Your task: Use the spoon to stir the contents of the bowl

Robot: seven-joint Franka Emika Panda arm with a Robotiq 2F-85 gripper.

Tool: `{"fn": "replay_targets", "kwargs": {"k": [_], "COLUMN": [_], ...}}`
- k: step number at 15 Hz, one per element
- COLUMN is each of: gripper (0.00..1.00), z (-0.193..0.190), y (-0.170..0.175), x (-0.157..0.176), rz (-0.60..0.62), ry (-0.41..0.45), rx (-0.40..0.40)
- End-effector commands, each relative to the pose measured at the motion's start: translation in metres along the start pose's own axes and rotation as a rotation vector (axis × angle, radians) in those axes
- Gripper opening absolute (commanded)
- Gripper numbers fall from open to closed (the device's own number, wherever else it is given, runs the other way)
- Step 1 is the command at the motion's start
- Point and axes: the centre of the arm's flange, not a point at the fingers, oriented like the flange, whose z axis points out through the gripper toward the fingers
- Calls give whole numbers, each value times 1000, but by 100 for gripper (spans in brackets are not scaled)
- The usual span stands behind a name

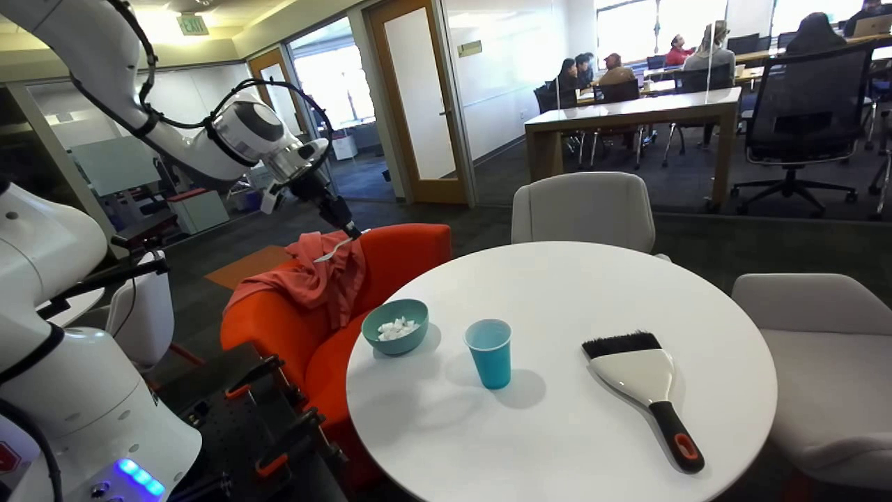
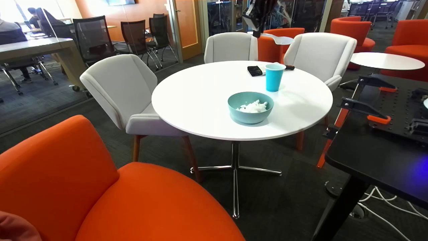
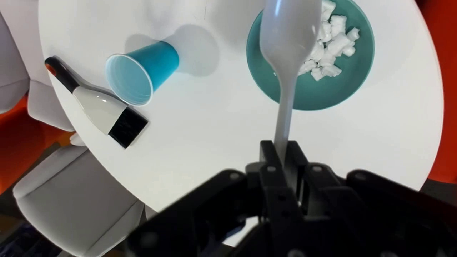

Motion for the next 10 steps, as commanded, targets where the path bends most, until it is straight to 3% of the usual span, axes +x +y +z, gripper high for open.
{"fn": "replay_targets", "kwargs": {"k": [1, 3, 10], "gripper": [3, 3, 3], "z": [0, 8, 22], "y": [1, -5, -38], "x": [0, 3, -2], "rz": [1, 107, 369], "ry": [1, 88, 326], "rx": [-2, -91, -126]}}
